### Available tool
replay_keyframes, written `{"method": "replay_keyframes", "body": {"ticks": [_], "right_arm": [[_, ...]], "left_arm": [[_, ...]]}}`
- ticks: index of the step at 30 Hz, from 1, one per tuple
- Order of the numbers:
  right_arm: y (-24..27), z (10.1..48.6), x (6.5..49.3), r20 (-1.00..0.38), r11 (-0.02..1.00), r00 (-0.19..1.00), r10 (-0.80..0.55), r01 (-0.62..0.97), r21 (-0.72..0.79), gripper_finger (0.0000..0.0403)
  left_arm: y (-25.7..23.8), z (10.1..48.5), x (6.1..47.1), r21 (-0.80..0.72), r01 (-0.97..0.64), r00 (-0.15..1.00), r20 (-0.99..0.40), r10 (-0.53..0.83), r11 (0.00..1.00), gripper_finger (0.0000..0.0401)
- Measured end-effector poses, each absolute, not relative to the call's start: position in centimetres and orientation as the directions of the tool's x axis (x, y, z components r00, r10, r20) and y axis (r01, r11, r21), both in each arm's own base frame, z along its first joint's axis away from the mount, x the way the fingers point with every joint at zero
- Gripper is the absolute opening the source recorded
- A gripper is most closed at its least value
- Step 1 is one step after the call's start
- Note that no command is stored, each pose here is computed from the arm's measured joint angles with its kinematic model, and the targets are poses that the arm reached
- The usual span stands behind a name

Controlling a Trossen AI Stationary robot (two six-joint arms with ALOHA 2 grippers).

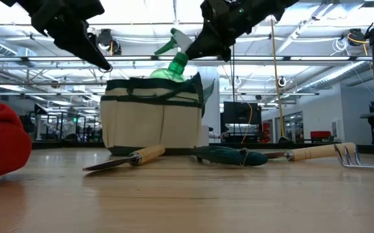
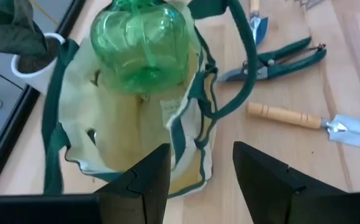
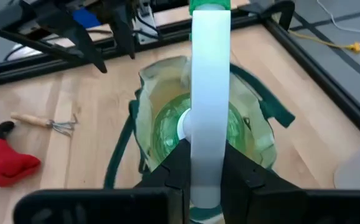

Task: Pick & Place Garden tools in Gardening bag
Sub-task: Put the green spray bottle into the brown gardening bag

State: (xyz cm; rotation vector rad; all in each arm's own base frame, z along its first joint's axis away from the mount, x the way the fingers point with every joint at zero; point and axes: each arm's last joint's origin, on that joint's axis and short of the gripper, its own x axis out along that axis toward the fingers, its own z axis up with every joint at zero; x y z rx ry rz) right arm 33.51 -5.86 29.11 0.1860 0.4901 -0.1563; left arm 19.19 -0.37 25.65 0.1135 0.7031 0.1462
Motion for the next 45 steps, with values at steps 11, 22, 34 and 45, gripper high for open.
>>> {"method": "replay_keyframes", "body": {"ticks": [11,22,34,45], "right_arm": [[-6.1,28.6,33.2,-0.532,0.963,0.828,-0.18,0.259,0.078,0.0044],[-6.9,28.0,32.8,-0.582,0.938,0.783,-0.218,0.333,0.097,0.0044],[-7.8,27.8,32.4,-0.604,0.925,0.761,-0.236,0.367,0.101,0.0044],[-7.8,27.8,32.5,-0.599,0.927,0.766,-0.233,0.36,0.1,0.0045]], "left_arm": [[0.2,25.4,21.6,0.293,-0.025,0.802,-0.565,0.195,0.956,0.0177],[1.0,23.7,22.8,0.499,0.046,0.727,-0.611,0.314,0.865,0.0177],[2.9,23.6,22.7,0.426,0.116,0.745,-0.635,0.205,0.897,0.0177],[4.3,22.2,23.7,0.473,0.261,0.721,-0.675,0.156,0.841,0.0177]]}}
